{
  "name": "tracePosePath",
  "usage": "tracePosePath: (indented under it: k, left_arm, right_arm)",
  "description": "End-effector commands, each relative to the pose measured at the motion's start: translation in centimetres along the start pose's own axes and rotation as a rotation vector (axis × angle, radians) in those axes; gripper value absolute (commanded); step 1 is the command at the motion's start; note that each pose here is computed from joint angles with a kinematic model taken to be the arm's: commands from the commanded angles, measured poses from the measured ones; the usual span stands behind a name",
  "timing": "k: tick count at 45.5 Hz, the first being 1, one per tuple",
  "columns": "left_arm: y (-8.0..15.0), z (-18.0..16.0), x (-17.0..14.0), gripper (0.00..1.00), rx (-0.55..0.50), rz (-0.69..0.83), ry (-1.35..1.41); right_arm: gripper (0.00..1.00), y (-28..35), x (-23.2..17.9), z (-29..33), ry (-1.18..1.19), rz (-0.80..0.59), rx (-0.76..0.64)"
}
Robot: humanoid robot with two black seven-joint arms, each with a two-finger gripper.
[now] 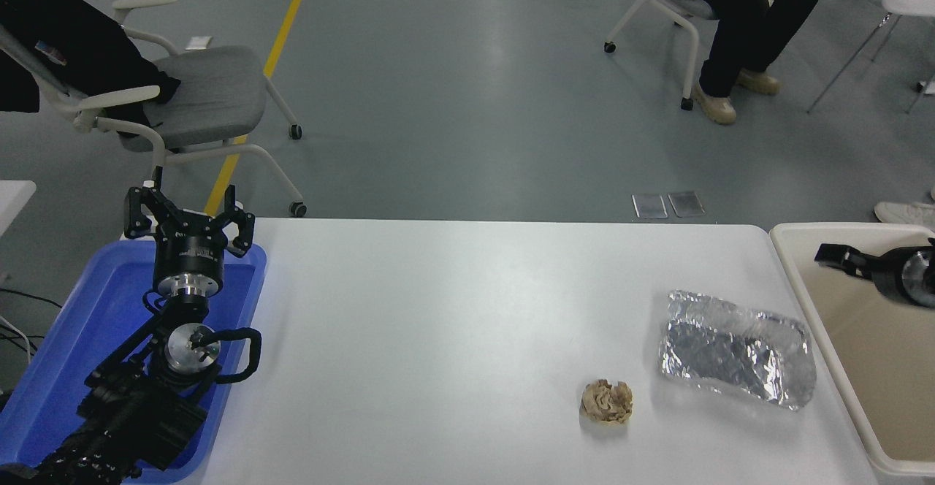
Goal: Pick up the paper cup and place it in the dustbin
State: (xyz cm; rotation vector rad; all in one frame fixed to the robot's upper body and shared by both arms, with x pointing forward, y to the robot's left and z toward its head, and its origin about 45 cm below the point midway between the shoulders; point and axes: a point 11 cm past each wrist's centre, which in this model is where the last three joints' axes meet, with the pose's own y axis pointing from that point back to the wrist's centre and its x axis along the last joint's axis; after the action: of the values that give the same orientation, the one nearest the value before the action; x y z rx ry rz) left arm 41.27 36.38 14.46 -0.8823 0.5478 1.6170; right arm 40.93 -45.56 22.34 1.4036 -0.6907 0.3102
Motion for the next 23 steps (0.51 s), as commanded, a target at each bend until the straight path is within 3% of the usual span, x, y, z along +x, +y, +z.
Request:
tracePosePath:
  k: [1,13,23]
  left_arm:
    - [0.0,0.0,0.0,0.99,-0.001,0.000,0.000]
    - [0.0,0.0,0.1,0.99,0.001,0.002,-0.002]
    - [0.0,0.1,0.1,0.99,-0.001,0.002,-0.002]
  right_arm:
    - [1.00,6.8,3.5,-7.8,0.228,-0.065,0.088]
    - [1.00,15.2,0.4,-16.9,0.320,-0.392,0.206]
    - [1.00,19.8,-0.8,-21.3,0.428,-0.505,0.198]
